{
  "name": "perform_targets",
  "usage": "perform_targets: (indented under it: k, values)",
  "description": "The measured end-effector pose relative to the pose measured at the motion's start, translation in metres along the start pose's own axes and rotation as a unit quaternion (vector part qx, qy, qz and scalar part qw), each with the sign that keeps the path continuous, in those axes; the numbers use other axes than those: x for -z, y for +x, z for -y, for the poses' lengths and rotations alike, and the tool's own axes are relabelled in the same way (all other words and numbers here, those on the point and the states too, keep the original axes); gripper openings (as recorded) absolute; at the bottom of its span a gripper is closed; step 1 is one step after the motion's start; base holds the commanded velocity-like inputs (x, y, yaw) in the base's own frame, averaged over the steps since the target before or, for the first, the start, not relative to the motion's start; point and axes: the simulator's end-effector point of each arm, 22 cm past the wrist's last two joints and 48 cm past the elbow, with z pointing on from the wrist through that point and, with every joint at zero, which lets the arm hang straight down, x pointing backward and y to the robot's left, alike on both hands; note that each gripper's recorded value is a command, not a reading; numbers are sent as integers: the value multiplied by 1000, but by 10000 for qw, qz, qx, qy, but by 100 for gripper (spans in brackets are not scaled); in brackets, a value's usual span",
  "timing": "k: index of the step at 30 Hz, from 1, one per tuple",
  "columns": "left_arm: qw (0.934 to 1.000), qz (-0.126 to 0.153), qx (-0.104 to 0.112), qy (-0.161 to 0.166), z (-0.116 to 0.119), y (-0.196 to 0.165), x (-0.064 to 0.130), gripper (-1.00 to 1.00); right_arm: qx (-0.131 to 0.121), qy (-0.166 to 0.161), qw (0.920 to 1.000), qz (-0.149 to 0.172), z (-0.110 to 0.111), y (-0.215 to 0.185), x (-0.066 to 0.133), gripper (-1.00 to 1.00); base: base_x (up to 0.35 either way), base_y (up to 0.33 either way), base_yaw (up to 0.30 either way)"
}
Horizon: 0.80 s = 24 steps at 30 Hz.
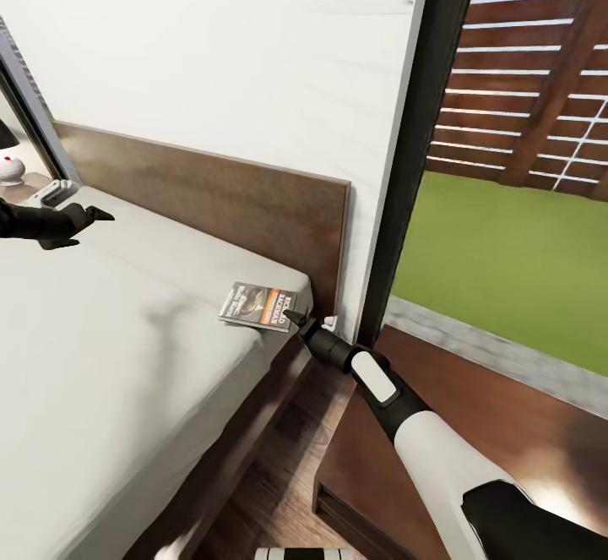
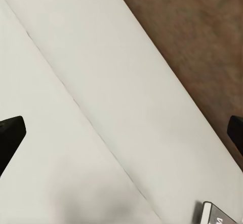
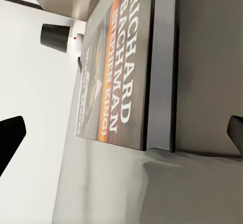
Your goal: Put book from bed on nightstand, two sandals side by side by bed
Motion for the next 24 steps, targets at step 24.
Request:
perform_targets:
  k: [24]
  values:
    - [9999,-121,0,-67,-7,12,-18,100,-63,90,9999,-79,17,8,-4,100,0,0,0]
